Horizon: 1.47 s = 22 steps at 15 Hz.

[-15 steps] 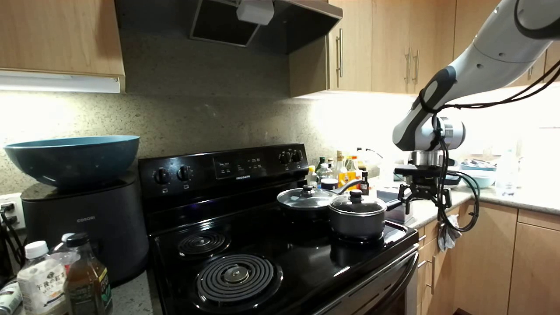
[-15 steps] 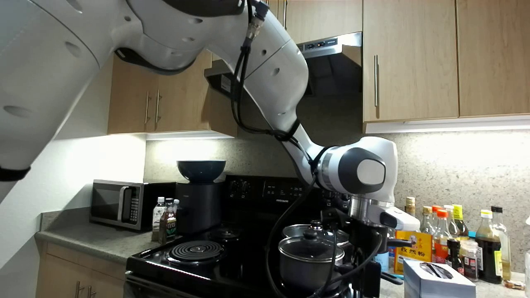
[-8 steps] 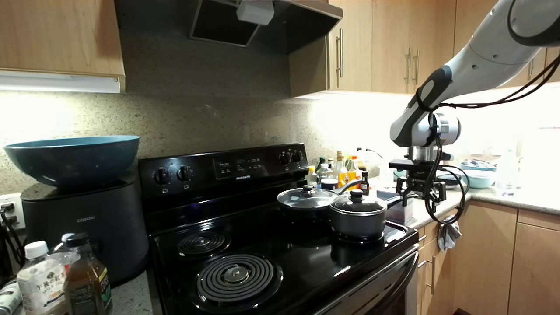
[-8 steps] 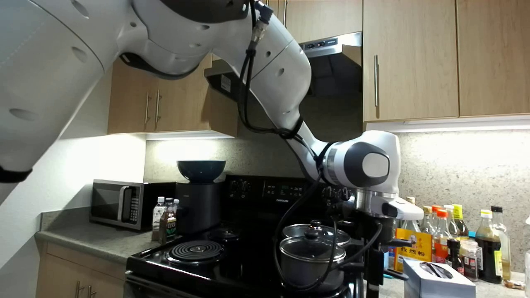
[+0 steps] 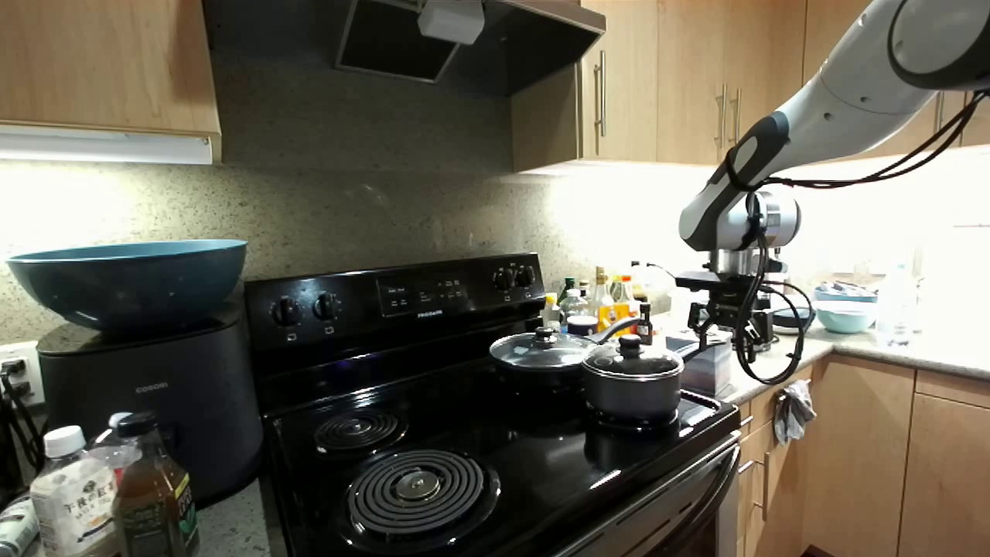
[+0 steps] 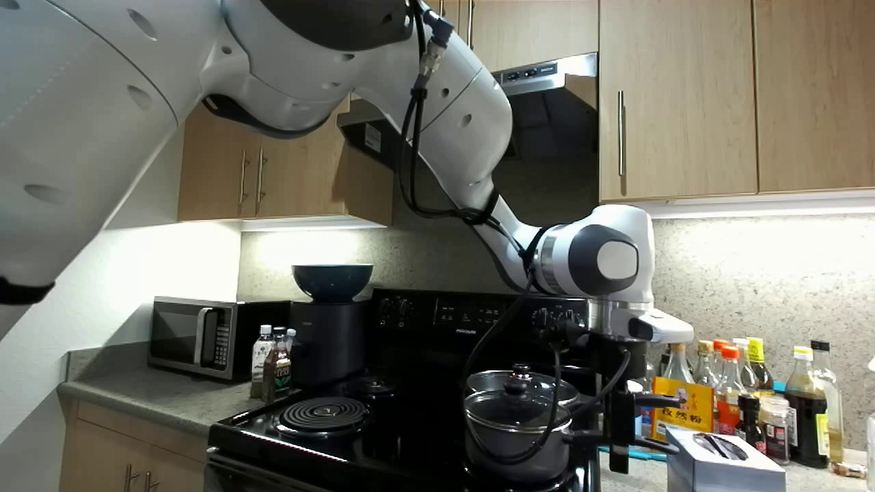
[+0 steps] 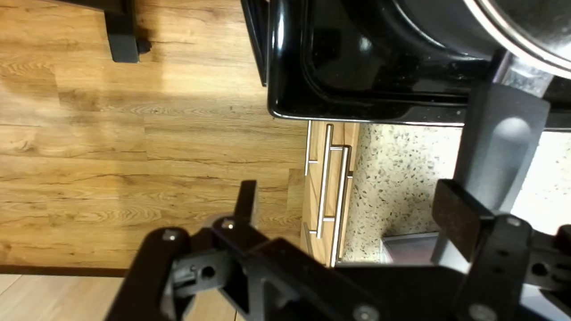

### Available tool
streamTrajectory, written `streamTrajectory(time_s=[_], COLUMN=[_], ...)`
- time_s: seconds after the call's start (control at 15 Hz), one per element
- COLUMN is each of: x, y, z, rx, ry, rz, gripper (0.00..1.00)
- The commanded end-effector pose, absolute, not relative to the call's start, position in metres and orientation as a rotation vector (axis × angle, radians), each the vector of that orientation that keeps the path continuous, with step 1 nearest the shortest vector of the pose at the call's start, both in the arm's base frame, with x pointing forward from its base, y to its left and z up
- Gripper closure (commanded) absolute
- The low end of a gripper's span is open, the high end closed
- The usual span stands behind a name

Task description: Twist the handle to the right

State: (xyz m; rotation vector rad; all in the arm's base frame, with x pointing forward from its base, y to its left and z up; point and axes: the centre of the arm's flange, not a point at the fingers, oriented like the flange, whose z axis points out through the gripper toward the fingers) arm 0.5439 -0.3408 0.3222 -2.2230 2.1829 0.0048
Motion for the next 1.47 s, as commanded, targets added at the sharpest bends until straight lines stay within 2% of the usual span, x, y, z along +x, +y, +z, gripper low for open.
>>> streamTrajectory(time_s=[0.0,0.4,0.8,1.4], x=[0.545,0.506,0.494,0.516], y=[-0.329,-0.277,-0.272,-0.292], z=[0.33,0.328,0.319,0.323], rx=[-2.261,-2.338,-2.155,-2.033], ry=[2.179,2.16,2.374,2.586], rz=[0.03,0.257,0.24,0.096], gripper=[0.0,0.0,0.0,0.0])
